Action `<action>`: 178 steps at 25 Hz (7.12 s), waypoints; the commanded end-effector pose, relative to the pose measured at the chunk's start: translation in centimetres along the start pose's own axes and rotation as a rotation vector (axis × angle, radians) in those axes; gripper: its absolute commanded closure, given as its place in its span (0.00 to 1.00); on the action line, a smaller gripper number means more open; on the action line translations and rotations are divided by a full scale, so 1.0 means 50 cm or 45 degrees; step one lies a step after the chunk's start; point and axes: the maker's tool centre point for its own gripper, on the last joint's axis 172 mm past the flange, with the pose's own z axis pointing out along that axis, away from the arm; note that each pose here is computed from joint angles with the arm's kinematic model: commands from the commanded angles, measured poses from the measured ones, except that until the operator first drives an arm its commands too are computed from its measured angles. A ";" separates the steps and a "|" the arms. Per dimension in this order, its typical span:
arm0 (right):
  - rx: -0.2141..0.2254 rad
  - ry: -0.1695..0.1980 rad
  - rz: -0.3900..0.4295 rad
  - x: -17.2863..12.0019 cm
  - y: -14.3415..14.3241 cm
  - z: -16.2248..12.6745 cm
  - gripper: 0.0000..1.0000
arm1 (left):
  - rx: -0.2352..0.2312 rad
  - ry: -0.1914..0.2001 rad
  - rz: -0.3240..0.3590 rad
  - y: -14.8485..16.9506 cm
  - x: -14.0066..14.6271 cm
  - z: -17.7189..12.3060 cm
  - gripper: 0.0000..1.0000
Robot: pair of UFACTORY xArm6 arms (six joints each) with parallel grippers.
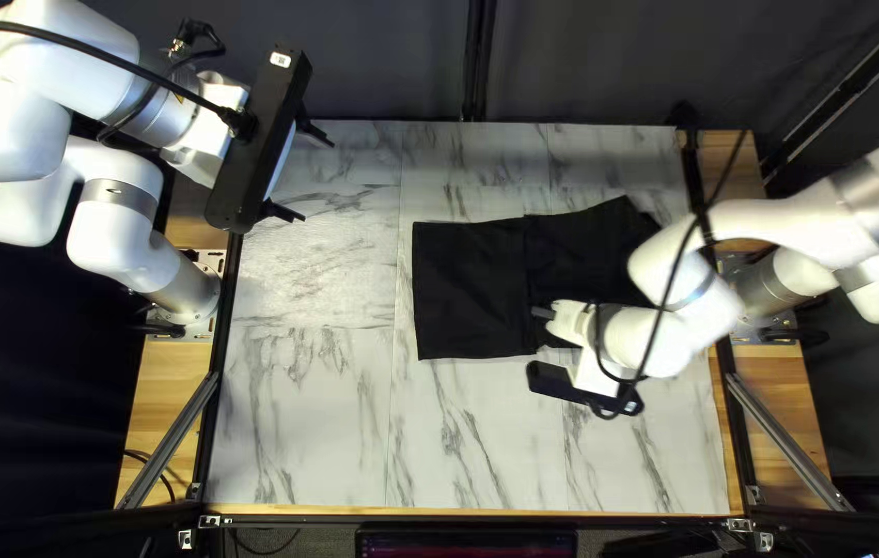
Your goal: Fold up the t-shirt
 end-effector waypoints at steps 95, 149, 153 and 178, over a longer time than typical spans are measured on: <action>-0.089 -0.107 0.004 -0.095 0.266 0.037 1.00 | 0.000 0.000 0.000 0.000 0.000 0.000 0.00; 0.100 0.082 -0.144 -0.397 -0.112 0.252 0.00 | 0.000 0.000 0.000 0.000 0.000 0.000 0.00; 0.082 0.091 -0.184 -0.408 -0.108 0.291 0.04 | 0.000 0.000 0.000 0.000 0.000 0.000 0.00; -0.022 -0.019 -0.226 -0.345 0.004 0.142 1.00 | 0.000 0.000 0.000 0.000 0.000 0.000 0.00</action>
